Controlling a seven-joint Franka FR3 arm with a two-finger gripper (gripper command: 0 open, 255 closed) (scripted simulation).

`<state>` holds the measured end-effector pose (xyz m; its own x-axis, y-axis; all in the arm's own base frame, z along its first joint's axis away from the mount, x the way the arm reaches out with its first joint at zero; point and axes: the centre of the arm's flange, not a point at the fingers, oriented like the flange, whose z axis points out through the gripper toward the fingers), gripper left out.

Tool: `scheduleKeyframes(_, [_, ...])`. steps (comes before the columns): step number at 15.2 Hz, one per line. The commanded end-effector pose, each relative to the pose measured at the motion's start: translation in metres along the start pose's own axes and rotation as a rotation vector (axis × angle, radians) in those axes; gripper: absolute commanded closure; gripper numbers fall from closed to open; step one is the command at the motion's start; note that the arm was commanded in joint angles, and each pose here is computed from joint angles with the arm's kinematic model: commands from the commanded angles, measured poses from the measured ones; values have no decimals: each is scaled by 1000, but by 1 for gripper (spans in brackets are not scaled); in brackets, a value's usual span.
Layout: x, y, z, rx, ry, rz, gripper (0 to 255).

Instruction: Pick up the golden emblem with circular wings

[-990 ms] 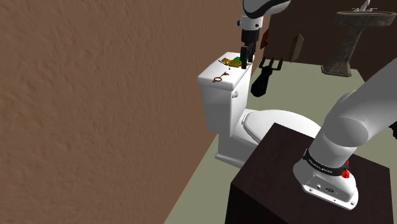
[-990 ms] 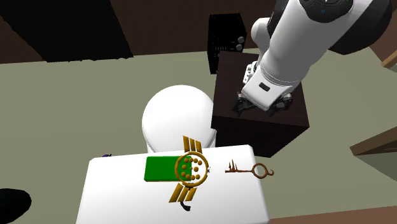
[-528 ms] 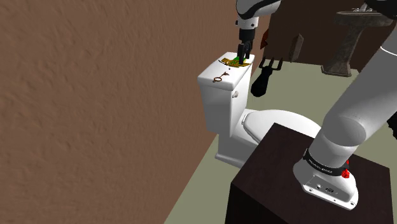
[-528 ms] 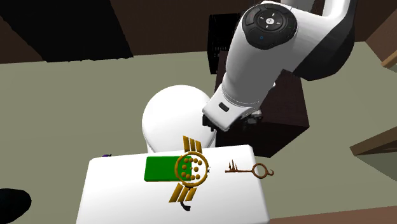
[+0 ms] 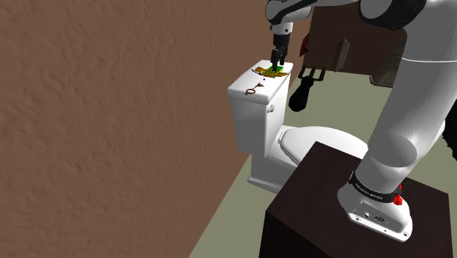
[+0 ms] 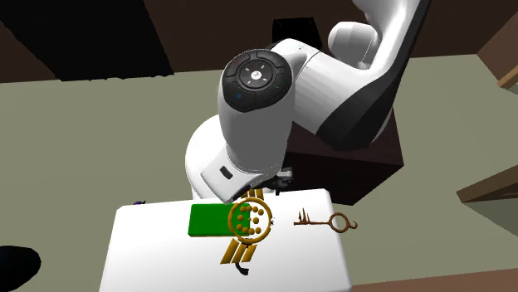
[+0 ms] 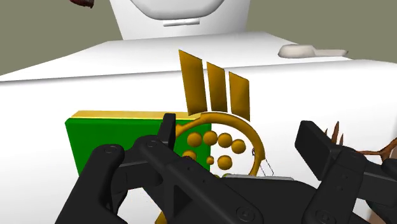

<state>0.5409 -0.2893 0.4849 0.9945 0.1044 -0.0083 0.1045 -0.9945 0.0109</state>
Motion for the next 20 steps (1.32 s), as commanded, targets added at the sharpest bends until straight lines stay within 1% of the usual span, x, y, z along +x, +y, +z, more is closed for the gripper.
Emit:
scheduleKeyframes(1, [5,9,6,-1,2,2,0])
scheduleKeyframes(7, [5,9,38,-1,2,2,0])
scheduleKeyframes(9, [5,9,41,-1,2,2,0])
scheduleKeyframes(10, [5,9,40,-1,2,2,255])
scheduleKeyframes(19, [5,9,41,-1,2,2,255])
scheduleKeyframes(20, [5,9,35,-1,2,2,255])
